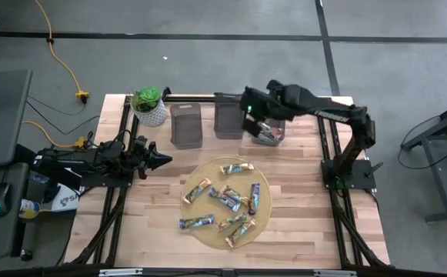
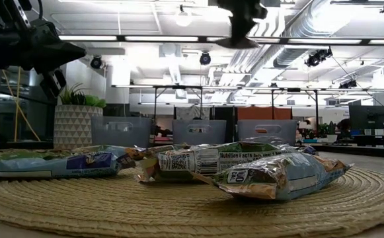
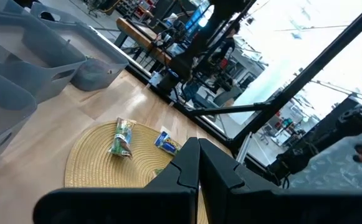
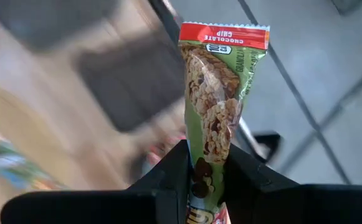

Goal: Pick and place Granola Bars by type
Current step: Put the orange granola bar into the right black bin

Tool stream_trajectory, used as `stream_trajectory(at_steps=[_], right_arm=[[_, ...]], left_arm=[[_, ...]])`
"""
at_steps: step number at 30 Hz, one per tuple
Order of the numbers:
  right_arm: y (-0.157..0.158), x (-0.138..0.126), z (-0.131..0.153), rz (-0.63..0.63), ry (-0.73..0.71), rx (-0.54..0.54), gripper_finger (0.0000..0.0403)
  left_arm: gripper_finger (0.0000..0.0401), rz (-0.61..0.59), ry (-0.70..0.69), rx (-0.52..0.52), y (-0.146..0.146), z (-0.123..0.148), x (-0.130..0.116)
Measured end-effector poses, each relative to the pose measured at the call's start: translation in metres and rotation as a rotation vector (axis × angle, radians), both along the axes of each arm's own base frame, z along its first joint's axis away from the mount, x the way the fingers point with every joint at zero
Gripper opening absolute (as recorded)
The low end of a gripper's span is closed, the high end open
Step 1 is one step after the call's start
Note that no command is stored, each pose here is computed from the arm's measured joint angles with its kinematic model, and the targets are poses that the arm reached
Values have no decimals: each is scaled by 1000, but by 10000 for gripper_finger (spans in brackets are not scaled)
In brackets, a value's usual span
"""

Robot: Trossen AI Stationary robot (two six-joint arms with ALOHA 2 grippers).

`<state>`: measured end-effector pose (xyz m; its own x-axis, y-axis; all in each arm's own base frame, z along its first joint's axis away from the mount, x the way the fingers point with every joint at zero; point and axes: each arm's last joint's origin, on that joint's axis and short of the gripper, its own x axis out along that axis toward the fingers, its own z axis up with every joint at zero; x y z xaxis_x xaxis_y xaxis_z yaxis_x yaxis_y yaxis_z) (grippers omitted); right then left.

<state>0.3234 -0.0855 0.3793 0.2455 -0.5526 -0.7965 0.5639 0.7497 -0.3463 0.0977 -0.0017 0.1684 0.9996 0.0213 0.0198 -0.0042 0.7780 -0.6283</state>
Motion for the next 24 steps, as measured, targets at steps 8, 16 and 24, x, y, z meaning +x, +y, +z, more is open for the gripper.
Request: stream_trajectory(at_steps=[8,16,24], right_arm=[[-68,-26,-33,-35,200,65,67],[-116,-47,-97,-11,181,265,67],[-123,-62,-159,57,151,385,67]], left_arm=[[1,0,0,0,0,0,0],[1,-1,0,0,0,0,0],[1,-1,0,0,0,0,0]])
